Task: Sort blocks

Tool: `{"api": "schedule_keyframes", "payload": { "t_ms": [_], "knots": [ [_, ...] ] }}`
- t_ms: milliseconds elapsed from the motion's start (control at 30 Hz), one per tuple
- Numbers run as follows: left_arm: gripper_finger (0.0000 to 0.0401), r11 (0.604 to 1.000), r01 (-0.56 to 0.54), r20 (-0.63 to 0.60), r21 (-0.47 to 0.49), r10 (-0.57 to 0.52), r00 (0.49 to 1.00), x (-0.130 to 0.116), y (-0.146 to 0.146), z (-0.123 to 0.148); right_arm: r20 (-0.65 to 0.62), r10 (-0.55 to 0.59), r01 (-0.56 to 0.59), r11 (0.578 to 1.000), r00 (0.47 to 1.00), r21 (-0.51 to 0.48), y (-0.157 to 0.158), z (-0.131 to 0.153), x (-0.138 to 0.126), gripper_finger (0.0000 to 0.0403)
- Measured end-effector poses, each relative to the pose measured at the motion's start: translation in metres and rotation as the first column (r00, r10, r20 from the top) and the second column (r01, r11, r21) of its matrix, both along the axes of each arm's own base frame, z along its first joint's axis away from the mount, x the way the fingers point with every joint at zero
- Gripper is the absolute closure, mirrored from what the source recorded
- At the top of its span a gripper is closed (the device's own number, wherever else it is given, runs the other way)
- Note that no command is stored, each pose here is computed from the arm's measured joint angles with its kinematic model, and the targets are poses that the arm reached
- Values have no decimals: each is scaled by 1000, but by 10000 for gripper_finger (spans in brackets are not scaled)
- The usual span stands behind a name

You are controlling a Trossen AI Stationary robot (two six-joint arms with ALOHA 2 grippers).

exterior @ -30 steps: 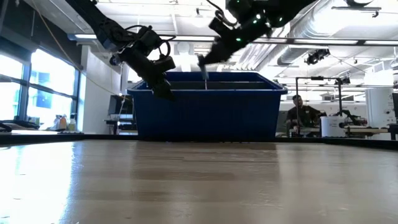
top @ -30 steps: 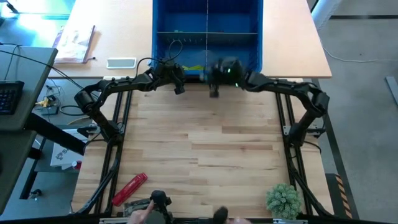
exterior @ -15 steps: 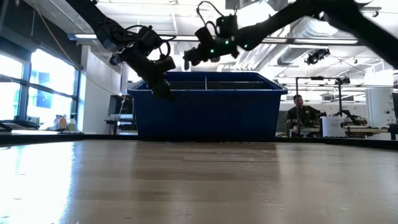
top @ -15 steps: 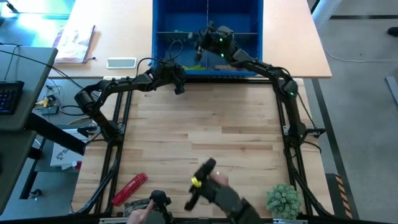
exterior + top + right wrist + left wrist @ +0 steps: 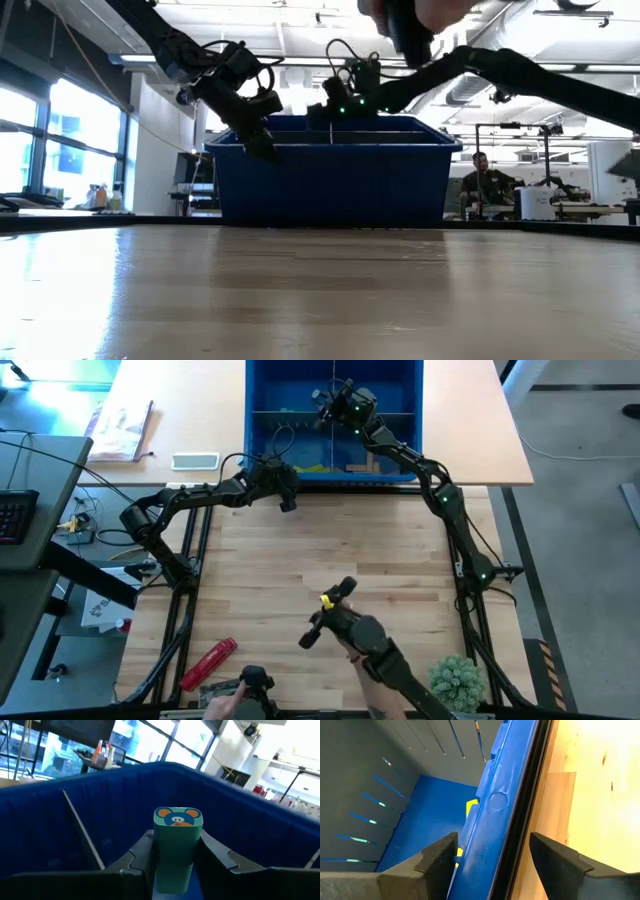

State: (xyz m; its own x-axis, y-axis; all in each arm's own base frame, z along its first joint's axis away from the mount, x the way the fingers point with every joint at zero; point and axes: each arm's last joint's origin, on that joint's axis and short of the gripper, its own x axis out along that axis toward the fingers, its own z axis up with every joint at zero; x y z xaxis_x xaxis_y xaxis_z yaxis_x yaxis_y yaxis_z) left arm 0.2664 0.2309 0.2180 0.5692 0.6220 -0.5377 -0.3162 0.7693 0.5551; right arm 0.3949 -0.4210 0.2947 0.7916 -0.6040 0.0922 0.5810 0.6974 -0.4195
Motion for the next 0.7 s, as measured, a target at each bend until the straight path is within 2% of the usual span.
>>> {"api": "schedule_keyframes", "payload": {
  "t_ms": [533, 700],
  "knots": [
    [174, 1000, 3, -11, 22, -3, 1000, 0, 0, 1, -28, -20, 21, 999, 999, 31, -6, -8, -6, 306],
    [174, 1000, 4, -11, 23, -3, 1000, 0, 0, 1, 19, -63, 61, 993, 998, 98, -7, -8, -6, 305]
  ]
}}
